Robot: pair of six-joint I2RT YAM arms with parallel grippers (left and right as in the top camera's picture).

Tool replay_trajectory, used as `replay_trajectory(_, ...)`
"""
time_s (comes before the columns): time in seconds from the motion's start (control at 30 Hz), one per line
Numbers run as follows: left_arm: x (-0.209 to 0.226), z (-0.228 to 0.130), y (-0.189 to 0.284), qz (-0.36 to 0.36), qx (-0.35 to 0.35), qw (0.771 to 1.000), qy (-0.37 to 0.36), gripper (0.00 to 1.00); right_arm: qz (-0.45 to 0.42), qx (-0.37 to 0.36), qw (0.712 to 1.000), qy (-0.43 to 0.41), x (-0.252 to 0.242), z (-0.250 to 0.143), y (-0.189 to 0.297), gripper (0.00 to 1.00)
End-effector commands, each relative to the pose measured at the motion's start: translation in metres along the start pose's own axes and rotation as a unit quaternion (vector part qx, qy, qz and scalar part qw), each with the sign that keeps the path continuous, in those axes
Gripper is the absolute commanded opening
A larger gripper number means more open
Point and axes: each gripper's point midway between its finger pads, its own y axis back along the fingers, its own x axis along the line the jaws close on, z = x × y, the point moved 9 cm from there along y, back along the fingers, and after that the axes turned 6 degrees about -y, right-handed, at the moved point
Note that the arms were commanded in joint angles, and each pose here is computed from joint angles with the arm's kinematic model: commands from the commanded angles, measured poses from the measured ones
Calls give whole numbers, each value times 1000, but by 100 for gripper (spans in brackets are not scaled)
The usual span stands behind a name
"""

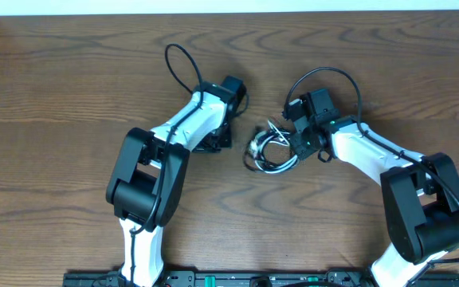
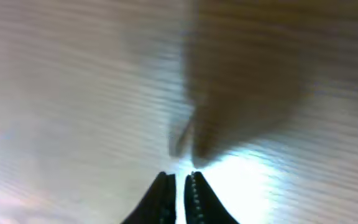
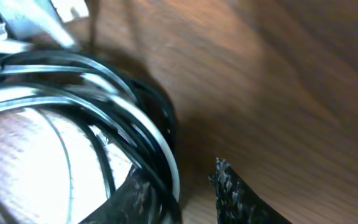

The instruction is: Untangle cables

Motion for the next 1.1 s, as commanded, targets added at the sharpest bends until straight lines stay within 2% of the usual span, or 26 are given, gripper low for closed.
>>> replay_trajectory(0.0,5,13,10,0,-9,1000,7,16,-40,25,999,-2,-9,-11,-7,31)
replay_trajectory(0.03,4,15,14,-20,-4,1000,7,16,-40,25,999,-2,-9,-11,-7,31)
replay_trajectory(0.07,1,17,17,-45,0,999,7,24,-40,25,999,-2,-8,-11,-7,32)
replay_trajectory(0.13,-5,21,26,-104,11,994,8,30,-39,25,999,-4,-8,-11,-7,32)
replay_trajectory(0.27,-13,26,37,-192,23,981,2,34,2,9,1000,-22,-2,-4,-5,34)
replay_trajectory(0.37,-17,26,40,-240,34,970,-14,35,38,-13,999,-22,3,7,7,40)
replay_trajectory(0.5,-15,25,38,-230,35,972,-12,39,43,-55,997,-19,4,23,34,48)
replay_trajectory(0.6,-12,26,35,-207,28,978,-11,41,49,-91,995,-14,6,31,58,58)
replay_trajectory(0.8,-1,30,32,-185,21,982,1,43,70,-120,990,-8,11,34,84,62)
replay_trajectory(0.93,14,33,28,-183,32,982,20,44,137,-105,985,-2,22,30,80,61)
replay_trajectory(1.07,32,34,24,-180,47,982,42,49,160,-74,984,15,31,23,65,59)
